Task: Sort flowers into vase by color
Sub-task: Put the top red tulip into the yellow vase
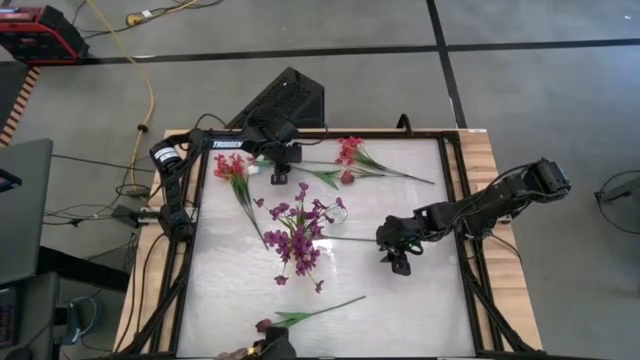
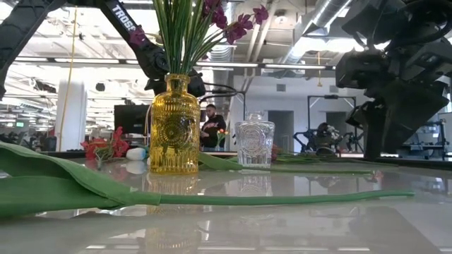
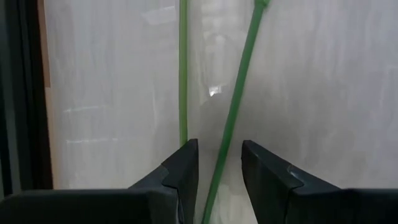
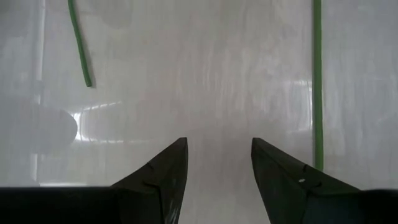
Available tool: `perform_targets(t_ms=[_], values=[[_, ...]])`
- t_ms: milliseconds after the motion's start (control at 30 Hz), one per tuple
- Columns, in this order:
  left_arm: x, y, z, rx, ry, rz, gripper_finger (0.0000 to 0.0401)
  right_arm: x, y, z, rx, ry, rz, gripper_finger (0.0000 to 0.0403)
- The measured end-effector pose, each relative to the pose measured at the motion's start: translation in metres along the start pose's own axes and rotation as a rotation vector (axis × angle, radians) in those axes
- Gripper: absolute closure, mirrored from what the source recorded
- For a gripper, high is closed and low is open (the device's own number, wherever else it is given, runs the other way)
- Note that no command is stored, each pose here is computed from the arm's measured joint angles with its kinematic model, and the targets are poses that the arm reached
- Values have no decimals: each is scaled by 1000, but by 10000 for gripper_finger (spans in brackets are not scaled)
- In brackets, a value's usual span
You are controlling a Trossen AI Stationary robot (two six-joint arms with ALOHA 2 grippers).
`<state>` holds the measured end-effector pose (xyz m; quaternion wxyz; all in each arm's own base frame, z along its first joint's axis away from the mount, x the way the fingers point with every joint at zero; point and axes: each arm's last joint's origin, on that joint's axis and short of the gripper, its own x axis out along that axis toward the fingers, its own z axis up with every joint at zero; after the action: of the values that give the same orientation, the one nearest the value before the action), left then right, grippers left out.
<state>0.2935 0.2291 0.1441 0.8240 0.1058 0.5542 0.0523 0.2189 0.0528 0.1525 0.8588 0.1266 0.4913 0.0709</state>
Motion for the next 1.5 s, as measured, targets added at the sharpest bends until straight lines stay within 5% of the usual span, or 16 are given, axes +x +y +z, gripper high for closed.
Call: perform_targets(t_ms=[567,1033,1300,1500], values=[[-14,8,17,7,-87,-94,292,0,-2,0,-4,4,-5,200],[23,10,2,-35,97,-185,294,0,-2,4,5,-29,4,200],[13,16,11,-66,146,-215,386,-1,-2,4,2,-30,2,200],[-1,17,14,-145,199,-333,400,-1,-2,3,11,-18,2,200]])
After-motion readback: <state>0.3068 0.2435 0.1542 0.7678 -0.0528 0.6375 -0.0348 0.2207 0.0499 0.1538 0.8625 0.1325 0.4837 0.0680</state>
